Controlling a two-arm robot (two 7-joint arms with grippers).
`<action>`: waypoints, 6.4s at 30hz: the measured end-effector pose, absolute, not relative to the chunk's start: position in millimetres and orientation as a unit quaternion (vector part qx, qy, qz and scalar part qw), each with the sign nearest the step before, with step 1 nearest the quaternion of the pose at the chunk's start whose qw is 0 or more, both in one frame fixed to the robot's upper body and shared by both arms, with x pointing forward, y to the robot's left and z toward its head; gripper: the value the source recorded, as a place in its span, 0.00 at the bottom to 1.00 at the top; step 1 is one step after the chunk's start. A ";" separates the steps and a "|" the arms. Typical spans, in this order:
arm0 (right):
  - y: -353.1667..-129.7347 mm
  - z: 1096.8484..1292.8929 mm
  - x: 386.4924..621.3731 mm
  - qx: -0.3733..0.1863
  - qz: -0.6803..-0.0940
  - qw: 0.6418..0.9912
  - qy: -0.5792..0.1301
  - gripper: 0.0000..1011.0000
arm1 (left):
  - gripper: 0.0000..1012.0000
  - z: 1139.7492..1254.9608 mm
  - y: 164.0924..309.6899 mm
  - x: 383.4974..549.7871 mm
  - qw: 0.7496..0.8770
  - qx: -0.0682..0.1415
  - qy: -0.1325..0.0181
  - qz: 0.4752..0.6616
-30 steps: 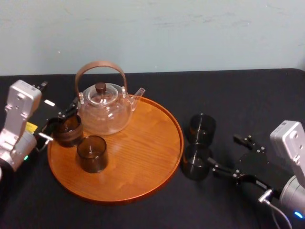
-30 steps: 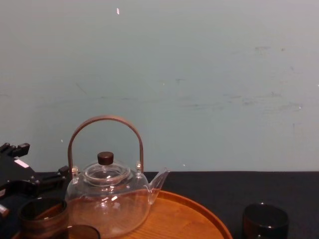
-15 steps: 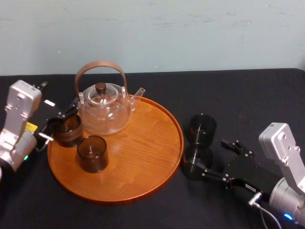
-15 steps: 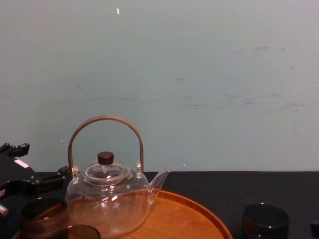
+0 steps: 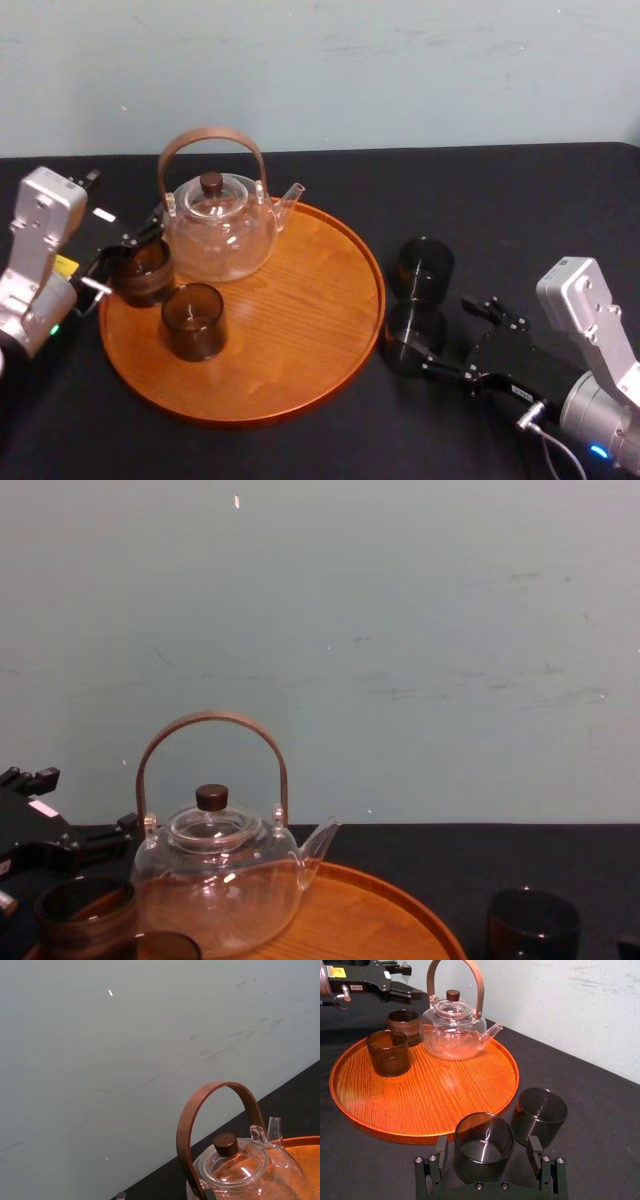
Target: Pick up the glass from the table and place it on the tray.
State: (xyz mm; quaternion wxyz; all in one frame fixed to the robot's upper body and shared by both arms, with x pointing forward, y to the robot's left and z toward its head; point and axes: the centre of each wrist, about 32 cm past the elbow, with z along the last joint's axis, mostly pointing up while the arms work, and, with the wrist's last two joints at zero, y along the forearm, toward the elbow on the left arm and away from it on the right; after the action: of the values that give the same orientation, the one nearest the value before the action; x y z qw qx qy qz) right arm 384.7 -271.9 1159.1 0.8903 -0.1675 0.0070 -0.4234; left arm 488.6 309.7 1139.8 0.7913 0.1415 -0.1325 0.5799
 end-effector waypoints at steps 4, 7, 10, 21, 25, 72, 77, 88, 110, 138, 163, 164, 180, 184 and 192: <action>-272.4 1156.4 384.2 -0.170 -0.424 0.890 0.012 0.99 | 0.99 1139.8 309.7 488.6 0.791 0.141 -0.133 0.580; -273.2 1154.4 383.5 -0.170 -0.423 0.890 0.017 0.99 | 0.99 1139.8 309.7 488.6 0.791 0.142 -0.132 0.580; -273.4 1152.0 383.4 -0.172 -0.421 0.890 0.021 0.99 | 0.99 1139.8 309.7 488.6 0.791 0.142 -0.132 0.580; -274.0 1144.4 385.9 -0.175 -0.421 0.889 0.034 0.99 | 0.99 1139.8 309.7 488.6 0.791 0.142 -0.132 0.580; -273.9 1141.7 388.4 -0.176 -0.421 0.889 0.041 0.99 | 0.99 1139.8 309.7 488.6 0.791 0.142 -0.132 0.580; -255.0 1123.7 429.2 -0.166 -0.403 0.898 0.060 0.99 | 0.99 1139.8 309.7 488.6 0.791 0.141 -0.132 0.580; -255.3 1123.7 429.1 -0.166 -0.403 0.898 0.060 0.99 | 0.99 1139.8 309.7 488.6 0.791 0.141 -0.132 0.580; -255.5 1123.9 428.6 -0.166 -0.403 0.898 0.059 0.89 | 0.99 1139.8 309.7 488.6 0.791 0.141 -0.132 0.580; -250.2 1134.6 422.7 -0.145 -0.386 0.910 0.042 0.89 | 0.99 1139.8 309.7 488.6 0.791 0.142 -0.132 0.580; -191.1 1146.2 438.9 -0.117 -0.307 0.944 0.025 0.90 | 0.99 1139.8 309.7 488.6 0.791 0.141 -0.132 0.580; -170.5 1129.1 456.3 -0.137 -0.296 0.944 0.038 0.89 | 0.99 1139.8 309.6 488.6 0.791 0.141 -0.133 0.580; -170.5 1128.5 456.5 -0.138 -0.296 0.944 0.039 0.90 | 0.99 1139.8 309.7 488.6 0.791 0.142 -0.132 0.580; -170.0 1126.6 457.6 -0.141 -0.295 0.944 0.041 0.90 | 0.99 1139.8 309.7 488.6 0.791 0.141 -0.132 0.580; -170.1 1126.8 457.6 -0.140 -0.295 0.944 0.041 0.94 | 0.99 1139.8 309.7 488.6 0.791 0.141 -0.132 0.580; -170.2 1126.9 457.6 -0.140 -0.295 0.944 0.041 0.99 | 0.99 1139.8 309.7 488.6 0.791 0.142 -0.132 0.580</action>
State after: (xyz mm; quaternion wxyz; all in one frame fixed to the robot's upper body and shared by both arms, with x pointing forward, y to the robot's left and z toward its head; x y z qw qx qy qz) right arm 457.6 -170.2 1126.9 0.9443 -0.1398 0.0411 -0.2950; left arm 488.6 309.7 1139.8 0.7913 0.1415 -0.1325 0.5799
